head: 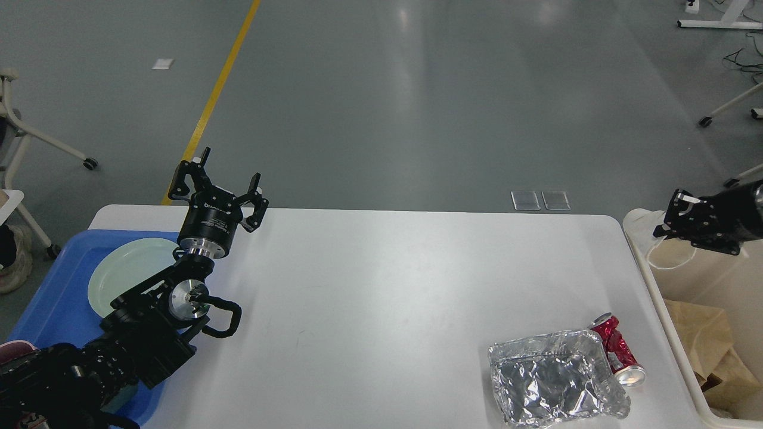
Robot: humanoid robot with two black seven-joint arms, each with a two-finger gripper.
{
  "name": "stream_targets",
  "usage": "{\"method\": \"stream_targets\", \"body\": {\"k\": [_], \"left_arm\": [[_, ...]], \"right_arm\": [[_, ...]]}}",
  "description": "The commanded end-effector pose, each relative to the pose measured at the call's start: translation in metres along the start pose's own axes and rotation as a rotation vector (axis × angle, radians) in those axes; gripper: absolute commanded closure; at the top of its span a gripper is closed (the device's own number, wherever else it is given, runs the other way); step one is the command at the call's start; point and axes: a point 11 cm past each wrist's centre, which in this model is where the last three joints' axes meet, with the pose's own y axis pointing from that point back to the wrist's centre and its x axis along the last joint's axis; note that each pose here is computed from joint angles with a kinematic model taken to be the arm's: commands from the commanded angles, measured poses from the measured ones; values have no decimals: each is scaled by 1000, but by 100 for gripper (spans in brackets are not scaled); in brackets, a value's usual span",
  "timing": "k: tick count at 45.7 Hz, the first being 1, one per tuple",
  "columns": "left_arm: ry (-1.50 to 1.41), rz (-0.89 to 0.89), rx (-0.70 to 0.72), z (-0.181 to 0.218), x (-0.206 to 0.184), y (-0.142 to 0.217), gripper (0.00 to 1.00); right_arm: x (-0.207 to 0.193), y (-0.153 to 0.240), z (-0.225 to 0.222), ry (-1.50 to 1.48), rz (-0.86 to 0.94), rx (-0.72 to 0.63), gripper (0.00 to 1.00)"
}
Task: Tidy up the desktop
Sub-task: 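Raise the right gripper out of the white bin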
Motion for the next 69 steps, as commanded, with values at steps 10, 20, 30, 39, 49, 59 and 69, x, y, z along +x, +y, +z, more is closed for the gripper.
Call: {"method": "stream_targets", "body": {"k": [10, 20, 30, 39, 49, 59, 69], "left_arm": [[0, 0, 0, 0, 0, 0, 3], [1, 0, -1, 0, 0, 0, 3], [1, 0, -1, 0, 0, 0, 3], [0, 0, 0, 0, 0, 0, 3], [0, 0, 0, 0, 0, 0, 3], [0, 0, 2, 0, 0, 0, 3], [0, 0, 0, 0, 0, 0, 3]], "right_arm": [[29, 63, 12, 94, 66, -225, 100], [43, 80, 67, 127, 174, -419, 100], [31, 53, 134, 172, 292, -513, 100], [5, 8, 175, 210, 400, -507, 100], [-28, -40, 201, 153, 460, -452, 100], [-46, -62, 210, 154, 480, -450, 100], [-46, -62, 209, 152, 482, -445, 43]]}}
